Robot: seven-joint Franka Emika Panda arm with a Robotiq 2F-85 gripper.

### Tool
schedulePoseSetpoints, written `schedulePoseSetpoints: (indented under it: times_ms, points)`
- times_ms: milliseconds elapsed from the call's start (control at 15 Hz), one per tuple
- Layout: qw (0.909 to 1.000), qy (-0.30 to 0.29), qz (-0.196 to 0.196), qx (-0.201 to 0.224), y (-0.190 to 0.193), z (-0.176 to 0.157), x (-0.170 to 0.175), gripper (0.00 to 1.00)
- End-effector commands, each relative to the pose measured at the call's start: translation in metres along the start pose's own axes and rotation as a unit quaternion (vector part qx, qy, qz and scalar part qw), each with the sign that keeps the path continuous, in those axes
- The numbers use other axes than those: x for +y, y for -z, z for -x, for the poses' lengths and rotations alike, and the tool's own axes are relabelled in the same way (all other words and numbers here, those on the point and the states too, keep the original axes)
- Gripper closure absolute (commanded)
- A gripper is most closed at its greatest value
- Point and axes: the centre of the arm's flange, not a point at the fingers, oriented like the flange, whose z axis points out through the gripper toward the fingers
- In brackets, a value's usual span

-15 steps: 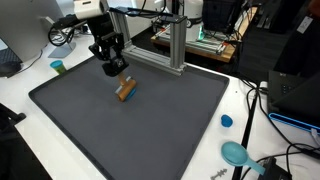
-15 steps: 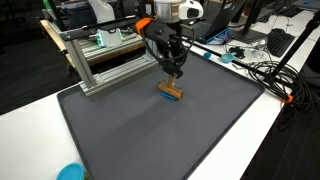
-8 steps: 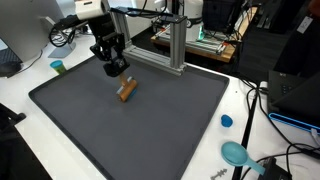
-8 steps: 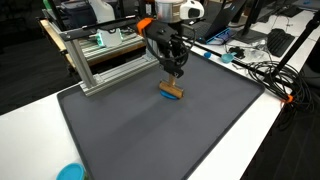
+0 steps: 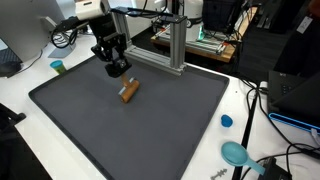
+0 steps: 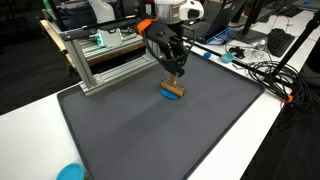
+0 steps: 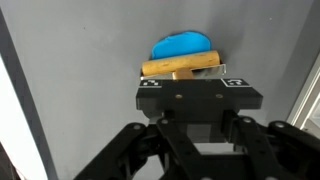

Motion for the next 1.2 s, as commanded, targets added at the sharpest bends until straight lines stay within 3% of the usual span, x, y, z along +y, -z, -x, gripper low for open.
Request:
schedulePoseSetpoints:
  times_ms: [0, 200, 467, 733, 1067, 1133]
  points:
    - [0.9991, -0.004, -0.025, 0.033, -0.042, -0.001, -0.005, 0.78]
    - [0.9985, -0.01, -0.031, 0.043, -0.044, -0.006, -0.004, 0.78]
    - [0.9992, 0.006, -0.026, 0.029, -0.025, -0.046, 0.002, 0.78]
    - [0.9985, -0.003, 0.006, -0.054, 0.021, -0.084, -0.01, 0.78]
    - [0.9882, -0.087, 0.036, -0.121, 0.049, -0.095, 0.002, 0.78]
    - [0.9936, -0.056, 0.031, -0.093, 0.039, -0.094, 0.003, 0.53]
